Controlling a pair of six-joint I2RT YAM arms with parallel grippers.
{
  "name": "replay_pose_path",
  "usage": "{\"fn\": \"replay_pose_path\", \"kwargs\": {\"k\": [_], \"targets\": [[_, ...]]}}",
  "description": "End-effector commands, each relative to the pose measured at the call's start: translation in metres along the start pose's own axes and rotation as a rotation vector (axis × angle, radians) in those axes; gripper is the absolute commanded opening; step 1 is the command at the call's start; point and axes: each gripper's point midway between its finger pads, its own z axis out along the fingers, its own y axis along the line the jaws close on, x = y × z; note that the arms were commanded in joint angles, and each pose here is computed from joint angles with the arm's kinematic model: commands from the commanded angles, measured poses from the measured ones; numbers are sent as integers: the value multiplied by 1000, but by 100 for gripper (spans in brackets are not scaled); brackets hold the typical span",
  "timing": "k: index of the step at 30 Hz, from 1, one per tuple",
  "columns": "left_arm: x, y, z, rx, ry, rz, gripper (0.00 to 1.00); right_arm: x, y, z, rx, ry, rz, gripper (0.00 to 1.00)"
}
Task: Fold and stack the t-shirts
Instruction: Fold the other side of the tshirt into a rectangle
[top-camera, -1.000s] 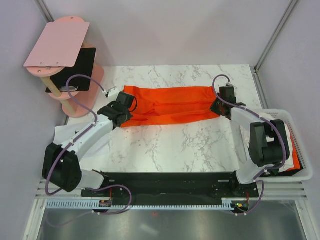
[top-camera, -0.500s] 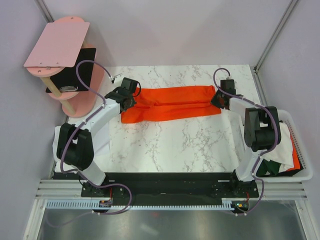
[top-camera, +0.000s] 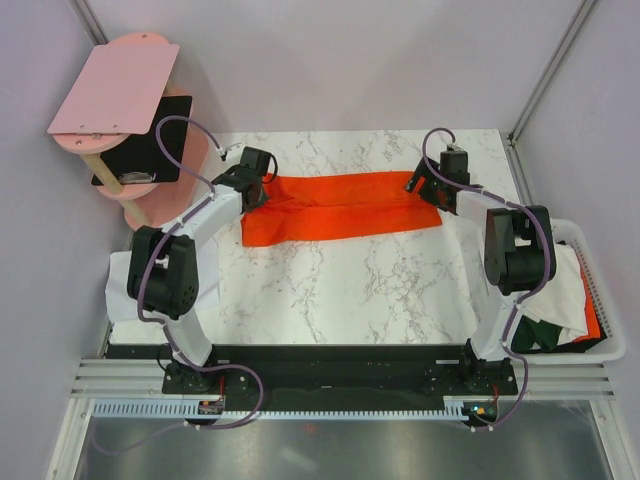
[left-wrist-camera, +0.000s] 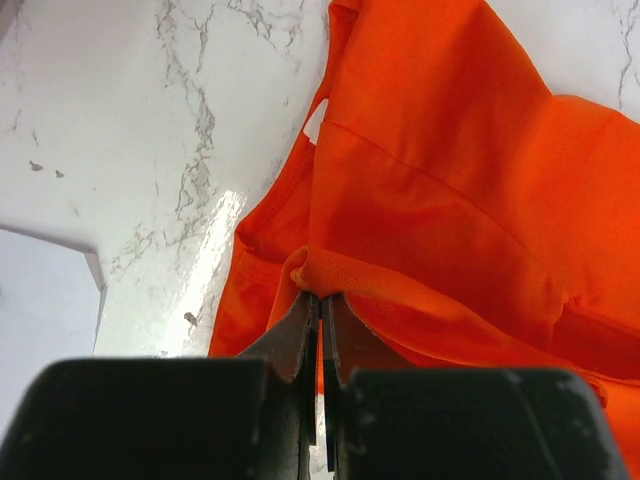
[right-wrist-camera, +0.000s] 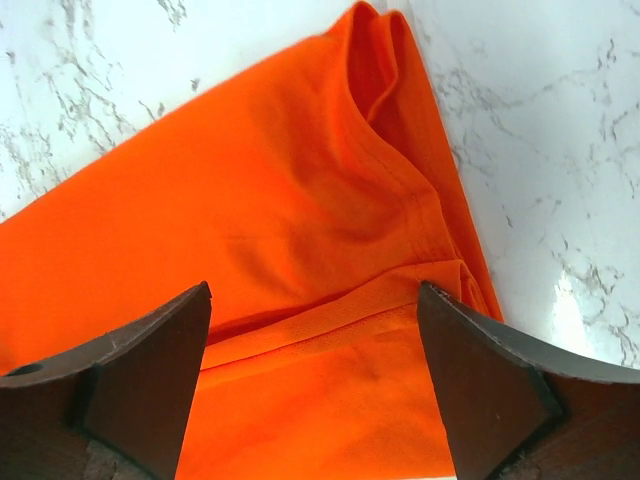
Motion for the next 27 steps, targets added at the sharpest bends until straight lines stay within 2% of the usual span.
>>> {"fn": "replay_pose_path", "kwargs": {"k": [1,8,13,22,23,25,26,27], "targets": [[-36,-16,12,36,-78,-11,2,-45,29,-11,-94,-134,-37,92],[-50,-28,39,30,-82,-7,2,-43,34,-20,-141,-156,-58,98],[-66,-39,56,48,-89,-1,2,-44,35,-23,-150,-160,-79,98],[-67,-51,90,41,-53,16,2,-51,38,-31,-151,-178,-113,98],[-67,-52,93,42,-47,19,5,-52,41,-35,-152,-182,-121,98],[-73,-56,93,46,-39,31,28,-55,41,-38,-132,-199,-139,98],[-74,-56,93,47,-40,32,82,-56,43,-43,-124,-203,-162,98],[-74,-55,90,45,-42,33,97,-57,45,-45,-115,-213,-176,98]]}}
